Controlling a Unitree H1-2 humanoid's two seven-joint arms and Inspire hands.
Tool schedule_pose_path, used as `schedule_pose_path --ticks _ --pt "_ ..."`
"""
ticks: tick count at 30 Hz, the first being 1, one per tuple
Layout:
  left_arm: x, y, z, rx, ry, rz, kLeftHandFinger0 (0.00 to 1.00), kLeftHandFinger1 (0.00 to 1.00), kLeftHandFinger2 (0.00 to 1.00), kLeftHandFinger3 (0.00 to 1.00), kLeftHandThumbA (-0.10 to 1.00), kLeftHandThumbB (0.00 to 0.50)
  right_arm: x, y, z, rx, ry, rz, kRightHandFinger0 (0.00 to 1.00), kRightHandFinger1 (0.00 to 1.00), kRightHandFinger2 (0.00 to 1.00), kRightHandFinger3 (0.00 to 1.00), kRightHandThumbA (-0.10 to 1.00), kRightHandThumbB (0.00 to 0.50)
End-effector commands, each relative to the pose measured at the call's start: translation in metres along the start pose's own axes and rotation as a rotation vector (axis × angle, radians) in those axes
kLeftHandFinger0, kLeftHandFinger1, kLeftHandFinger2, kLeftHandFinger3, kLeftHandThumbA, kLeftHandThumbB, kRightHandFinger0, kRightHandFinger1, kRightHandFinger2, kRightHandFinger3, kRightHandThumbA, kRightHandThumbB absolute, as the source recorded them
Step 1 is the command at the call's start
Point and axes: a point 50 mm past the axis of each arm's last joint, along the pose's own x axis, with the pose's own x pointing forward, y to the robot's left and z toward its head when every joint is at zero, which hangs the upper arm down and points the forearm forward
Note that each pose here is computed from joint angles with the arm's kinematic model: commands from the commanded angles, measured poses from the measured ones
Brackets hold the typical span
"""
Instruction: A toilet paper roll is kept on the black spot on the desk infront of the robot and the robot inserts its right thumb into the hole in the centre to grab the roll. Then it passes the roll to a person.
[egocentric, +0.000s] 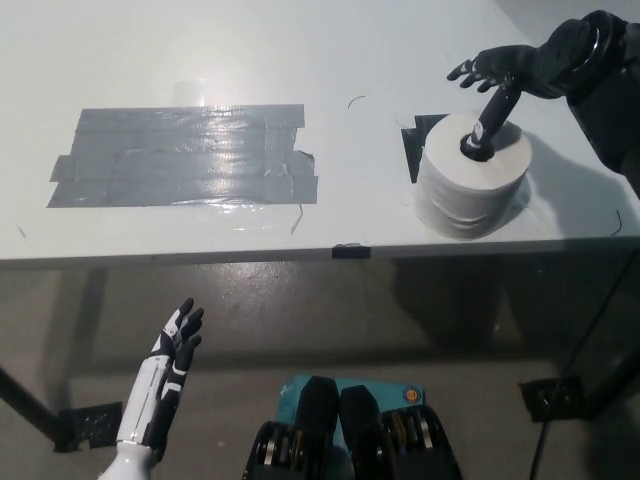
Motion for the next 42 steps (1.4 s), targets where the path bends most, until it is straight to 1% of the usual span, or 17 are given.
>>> schedule_pose_path --ticks 1,2,5,8,10,12,14,18,21,24,25,29,33,37,40,41,42 --pt "0.006 0.004 0.011 0.007 -0.049 -0.013 1.0 1.0 1.0 1.0 0.96 0.199 -0.01 -0.019 0.02 -0.056 -0.065 -0.061 1.0 1.0 1.0 1.0 1.0 0.233" --pt "0.006 0.004 0.011 0.008 -0.049 -0.013 1.0 1.0 1.0 1.0 0.96 0.201 -0.01 -0.019 0.02 -0.063 -0.058 -0.063 1.0 1.0 1.0 1.0 1.0 0.237" --pt "0.006 0.005 0.012 0.005 -0.045 -0.013 1.0 1.0 1.0 1.0 0.96 0.209 -0.009 -0.019 0.019 -0.051 -0.03 -0.072 1.0 1.0 1.0 1.0 1.0 0.278" --pt "0.007 0.005 0.013 0.017 -0.054 -0.012 1.0 1.0 1.0 1.0 0.97 0.201 -0.008 -0.019 0.019 -0.1 -0.012 -0.073 1.0 1.0 1.0 1.0 1.0 0.263" --pt "0.009 0.005 0.013 0.019 -0.055 -0.016 1.0 1.0 1.0 1.0 0.98 0.202 -0.007 -0.019 0.017 -0.081 0.012 -0.086 1.0 1.0 1.0 1.0 0.93 0.294" --pt "0.009 0.005 0.013 0.015 -0.055 -0.016 1.0 1.0 1.0 1.0 0.97 0.198 -0.006 -0.017 0.016 -0.076 0.016 -0.074 1.0 1.0 1.0 1.0 0.91 0.277" --pt "0.008 0.005 0.015 0.015 -0.052 -0.02 1.0 1.0 1.0 1.0 0.98 0.196 -0.006 -0.015 0.016 -0.101 0.02 -0.06 1.0 1.0 1.0 1.0 0.93 0.281" --pt "0.008 0.005 0.014 0.02 -0.053 -0.022 1.0 1.0 1.0 1.0 0.98 0.194 -0.003 -0.01 0.015 -0.092 0.015 -0.049 1.0 1.0 1.0 1.0 0.9 0.278" --pt "0.009 0.005 0.014 0.019 -0.057 -0.023 1.0 1.0 1.0 1.0 0.98 0.191 -0.002 -0.008 0.016 -0.108 0.012 -0.038 1.0 1.0 1.0 1.0 0.91 0.255" --pt "0.01 0.004 0.015 0.022 -0.057 -0.023 1.0 1.0 1.0 1.0 0.98 0.208 0.0 -0.005 0.015 -0.095 0.021 -0.036 1.0 1.0 1.0 1.0 0.91 0.259" --pt "0.01 0.004 0.015 0.02 -0.057 -0.024 1.0 1.0 1.0 1.0 0.98 0.208 0.001 -0.003 0.015 -0.078 0.028 -0.04 1.0 1.0 1.0 1.0 0.89 0.27" --pt "0.008 0.004 0.014 0.019 -0.056 -0.028 1.0 1.0 1.0 1.0 0.97 0.18 0.007 0.004 0.016 -0.105 0.057 -0.045 1.0 1.0 1.0 1.0 0.89 0.292" --pt "0.005 0.003 0.014 0.025 -0.053 -0.025 1.0 1.0 1.0 1.0 0.96 0.183 0.013 0.016 0.018 -0.106 0.042 -0.042 1.0 1.0 1.0 1.0 0.86 0.293" --pt "0.002 0.002 0.013 0.018 -0.047 -0.023 1.0 1.0 1.0 1.0 0.97 0.202 0.018 0.026 0.025 -0.15 0.05 -0.024 1.0 1.0 1.0 1.0 0.91 0.291" --pt "0.001 0.004 0.014 0.026 -0.051 -0.021 1.0 1.0 1.0 1.0 0.97 0.2 0.021 0.031 0.028 -0.123 0.036 -0.032 1.0 1.0 1.0 1.0 0.83 0.284" --pt "0.002 0.003 0.015 0.027 -0.056 -0.023 1.0 1.0 1.0 1.0 0.97 0.184 0.022 0.033 0.025 -0.12 0.037 -0.039 1.0 1.0 1.0 1.0 0.79 0.275" --pt "0.003 0.003 0.016 0.025 -0.057 -0.023 1.0 1.0 1.0 1.0 0.97 0.183 0.023 0.034 0.024 -0.127 0.038 -0.042 1.0 1.0 1.0 1.0 0.76 0.271"
